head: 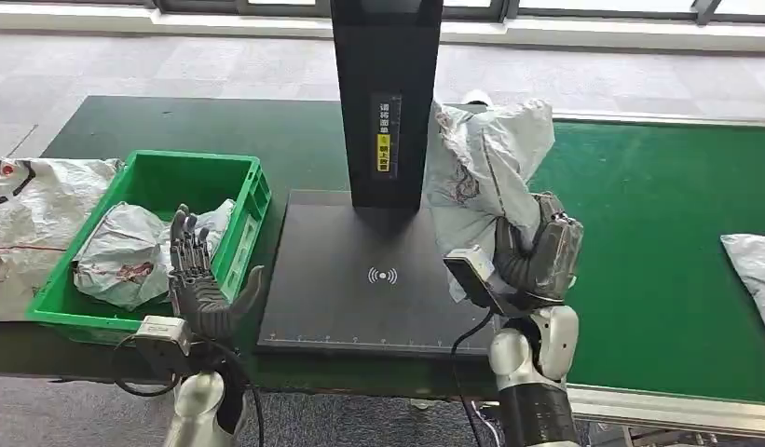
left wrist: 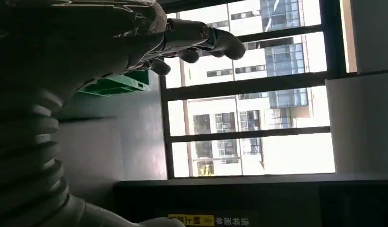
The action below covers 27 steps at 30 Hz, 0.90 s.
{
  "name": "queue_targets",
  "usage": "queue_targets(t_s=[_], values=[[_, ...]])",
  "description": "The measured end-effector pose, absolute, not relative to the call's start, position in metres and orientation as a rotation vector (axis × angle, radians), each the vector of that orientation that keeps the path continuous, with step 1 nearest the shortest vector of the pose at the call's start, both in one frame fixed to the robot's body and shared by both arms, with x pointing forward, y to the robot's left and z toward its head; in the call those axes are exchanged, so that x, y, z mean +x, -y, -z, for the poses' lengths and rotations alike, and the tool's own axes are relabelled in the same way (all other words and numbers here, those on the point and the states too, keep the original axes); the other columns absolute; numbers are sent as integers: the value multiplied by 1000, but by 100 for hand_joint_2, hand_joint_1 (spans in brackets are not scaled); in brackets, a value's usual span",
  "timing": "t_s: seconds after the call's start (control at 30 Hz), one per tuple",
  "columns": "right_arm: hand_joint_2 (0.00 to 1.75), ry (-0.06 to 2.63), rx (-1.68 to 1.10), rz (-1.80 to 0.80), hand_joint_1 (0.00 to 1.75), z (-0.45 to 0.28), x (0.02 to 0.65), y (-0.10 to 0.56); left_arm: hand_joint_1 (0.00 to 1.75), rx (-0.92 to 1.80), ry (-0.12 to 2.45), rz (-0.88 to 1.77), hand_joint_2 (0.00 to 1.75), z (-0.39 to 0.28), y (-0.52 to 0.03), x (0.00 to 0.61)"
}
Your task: Moved the parcel from conveyor to table for the left to box.
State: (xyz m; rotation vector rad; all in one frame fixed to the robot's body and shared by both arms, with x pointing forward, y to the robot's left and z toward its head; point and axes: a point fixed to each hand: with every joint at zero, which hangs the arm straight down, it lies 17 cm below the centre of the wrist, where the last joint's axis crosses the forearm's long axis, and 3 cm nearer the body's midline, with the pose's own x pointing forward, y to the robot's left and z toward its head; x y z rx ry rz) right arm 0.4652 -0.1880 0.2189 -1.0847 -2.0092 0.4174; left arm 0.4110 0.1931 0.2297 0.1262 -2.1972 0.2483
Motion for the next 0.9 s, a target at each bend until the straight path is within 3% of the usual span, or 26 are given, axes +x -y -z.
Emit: queue_targets(t_s=[0.23,0.5,0.9], values=[[175,2012,-1075,-429,175,-219,465,184,0,126,2197,-248,175,-230,-193,411],[175,2046,-1002,-574,175,-212,463,127,0,115,2198,-237,175,-229,-191,411],[175,1904,-747,-770,175,-133,468,62,0,102,2171,-224,175,-219,-185,415]])
